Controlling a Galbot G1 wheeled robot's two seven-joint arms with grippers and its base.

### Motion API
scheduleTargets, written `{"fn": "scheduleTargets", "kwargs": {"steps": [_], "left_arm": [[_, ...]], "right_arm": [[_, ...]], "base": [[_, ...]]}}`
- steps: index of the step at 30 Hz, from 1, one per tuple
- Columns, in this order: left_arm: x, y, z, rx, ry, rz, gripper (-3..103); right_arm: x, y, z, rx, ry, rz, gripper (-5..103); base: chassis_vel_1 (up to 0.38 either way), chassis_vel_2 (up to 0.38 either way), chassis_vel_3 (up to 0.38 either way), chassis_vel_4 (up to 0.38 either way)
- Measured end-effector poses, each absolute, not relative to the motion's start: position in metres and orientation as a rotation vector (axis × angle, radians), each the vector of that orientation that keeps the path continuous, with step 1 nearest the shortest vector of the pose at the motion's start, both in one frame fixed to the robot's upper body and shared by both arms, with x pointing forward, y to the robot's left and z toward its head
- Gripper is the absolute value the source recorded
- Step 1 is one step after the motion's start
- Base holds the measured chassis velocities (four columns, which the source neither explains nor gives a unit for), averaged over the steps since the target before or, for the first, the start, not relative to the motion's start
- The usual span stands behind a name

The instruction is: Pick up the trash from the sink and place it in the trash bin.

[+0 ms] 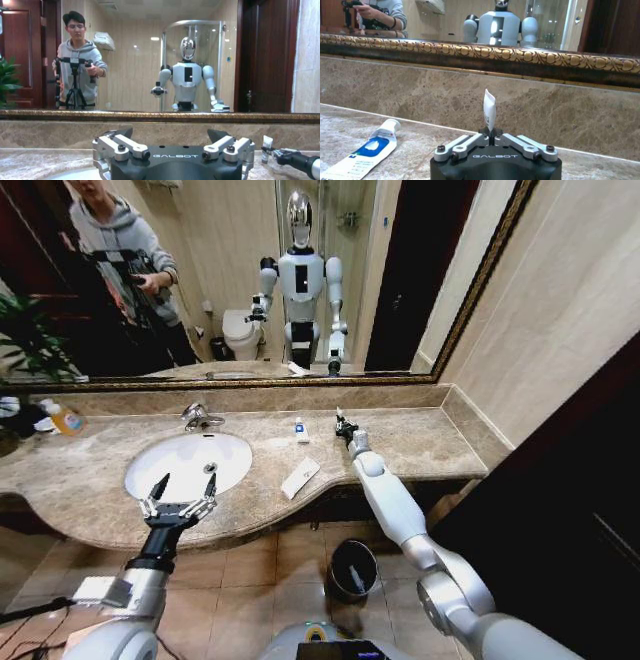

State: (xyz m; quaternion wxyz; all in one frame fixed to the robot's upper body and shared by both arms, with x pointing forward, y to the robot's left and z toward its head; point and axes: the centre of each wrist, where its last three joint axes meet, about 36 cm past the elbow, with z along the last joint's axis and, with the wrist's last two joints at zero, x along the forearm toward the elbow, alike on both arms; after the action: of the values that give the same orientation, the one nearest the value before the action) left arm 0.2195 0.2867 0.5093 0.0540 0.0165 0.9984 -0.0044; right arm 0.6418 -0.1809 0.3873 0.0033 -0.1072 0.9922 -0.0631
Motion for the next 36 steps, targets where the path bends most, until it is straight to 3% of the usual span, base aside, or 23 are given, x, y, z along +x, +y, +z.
{"fn": "scheduleTargets", "kwargs": {"steps": [10, 18, 22, 25, 31, 36], "left_arm": [[0.219, 0.287, 0.509, 0.05, 3.033, -0.013, 100], [0.219, 0.287, 0.509, 0.05, 3.033, -0.013, 100], [0.219, 0.287, 0.509, 0.05, 3.033, -0.013, 100], [0.219, 0.287, 0.509, 0.05, 3.033, -0.013, 100], [0.219, 0.287, 0.509, 0.05, 3.033, -0.013, 100], [0.219, 0.287, 0.509, 0.05, 3.033, -0.013, 100]], "right_arm": [[0.631, -0.182, 0.402, -0.341, 3.088, -0.173, 1], [0.586, -0.209, 0.42, -0.361, 3.032, -0.158, 1], [0.553, -0.236, 0.415, -0.346, 3.019, -0.174, 1], [0.5, -0.263, 0.401, -0.329, 3.041, -0.165, 1], [0.444, -0.276, 0.397, -0.361, 3.019, -0.161, 1], [0.364, -0.273, 0.386, -0.384, 3.041, -0.147, 1]], "base": [[0.0, 0.0, 0.0, 0.0], [0.0, 0.0, 0.0, 0.0], [0.0, 0.0, 0.0, 0.0], [0.0, 0.0, 0.0, 0.0], [0.0, 0.0, 0.0, 0.0], [0.0, 0.0, 0.0, 0.0]]}}
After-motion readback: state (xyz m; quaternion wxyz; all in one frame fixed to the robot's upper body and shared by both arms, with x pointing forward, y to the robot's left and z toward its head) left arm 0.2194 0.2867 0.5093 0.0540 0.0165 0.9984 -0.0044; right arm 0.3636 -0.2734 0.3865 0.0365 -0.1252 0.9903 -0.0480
